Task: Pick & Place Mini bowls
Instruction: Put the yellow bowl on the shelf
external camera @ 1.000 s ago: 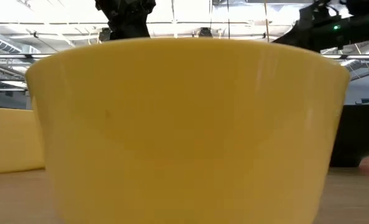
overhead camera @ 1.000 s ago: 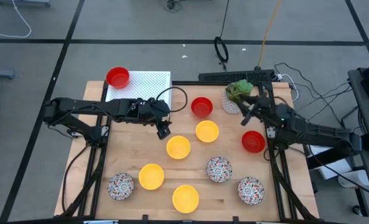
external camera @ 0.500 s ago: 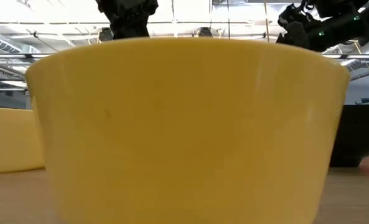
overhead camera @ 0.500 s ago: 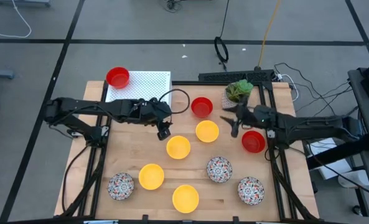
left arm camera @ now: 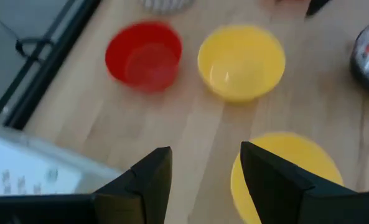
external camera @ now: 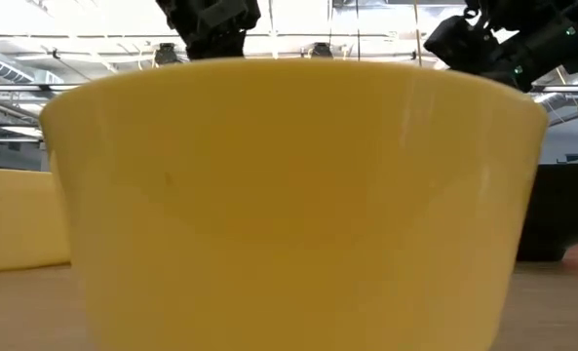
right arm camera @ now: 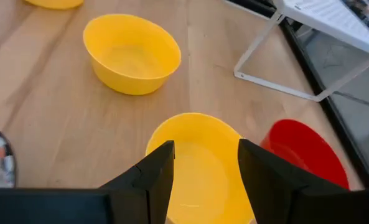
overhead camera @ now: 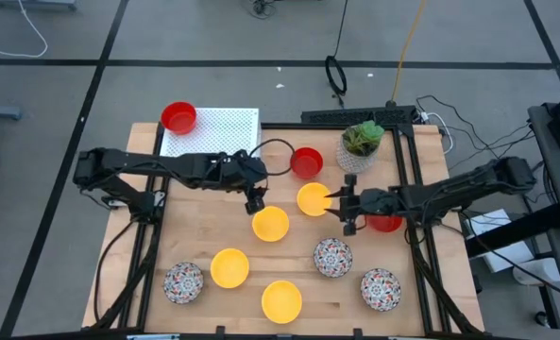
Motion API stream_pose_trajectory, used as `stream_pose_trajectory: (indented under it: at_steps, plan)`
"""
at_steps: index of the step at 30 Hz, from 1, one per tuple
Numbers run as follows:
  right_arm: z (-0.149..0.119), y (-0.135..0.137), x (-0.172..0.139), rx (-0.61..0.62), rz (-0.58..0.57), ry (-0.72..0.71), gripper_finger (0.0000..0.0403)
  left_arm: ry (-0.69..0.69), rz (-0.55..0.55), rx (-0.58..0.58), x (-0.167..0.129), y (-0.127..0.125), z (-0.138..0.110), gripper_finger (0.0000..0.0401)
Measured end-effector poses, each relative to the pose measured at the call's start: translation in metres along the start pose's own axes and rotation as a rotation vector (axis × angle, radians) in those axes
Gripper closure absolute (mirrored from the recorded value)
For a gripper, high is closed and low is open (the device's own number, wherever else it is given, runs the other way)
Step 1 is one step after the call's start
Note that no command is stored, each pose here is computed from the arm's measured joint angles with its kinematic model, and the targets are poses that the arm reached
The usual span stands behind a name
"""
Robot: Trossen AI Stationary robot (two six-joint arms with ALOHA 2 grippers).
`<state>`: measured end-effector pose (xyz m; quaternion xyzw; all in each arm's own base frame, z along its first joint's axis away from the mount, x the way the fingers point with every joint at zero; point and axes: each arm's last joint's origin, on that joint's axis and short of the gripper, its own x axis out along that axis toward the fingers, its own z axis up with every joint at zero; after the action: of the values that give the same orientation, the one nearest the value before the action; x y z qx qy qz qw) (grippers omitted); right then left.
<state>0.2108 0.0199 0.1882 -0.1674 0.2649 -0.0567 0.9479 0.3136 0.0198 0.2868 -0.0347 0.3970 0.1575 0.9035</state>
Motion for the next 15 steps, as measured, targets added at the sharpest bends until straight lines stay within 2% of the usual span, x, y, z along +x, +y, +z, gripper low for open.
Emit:
stream_pose_trajectory:
  at_steps: [6,10,15]
  plan:
    - [0.003,0.008,0.004,-0.023,0.034,0.012,0.0238,-0.035,-0.130,0.127,0.022,-0.016,0.004,0.0206]
    - [-0.001,0.013,0.003,-0.011,0.054,0.050,0.0238,0.019,-0.168,0.171,0.042,-0.027,-0.003,0.0206]
    - [0.000,0.015,0.002,0.013,0.061,0.044,0.0239,0.151,-0.161,0.187,0.072,-0.035,-0.020,0.0206]
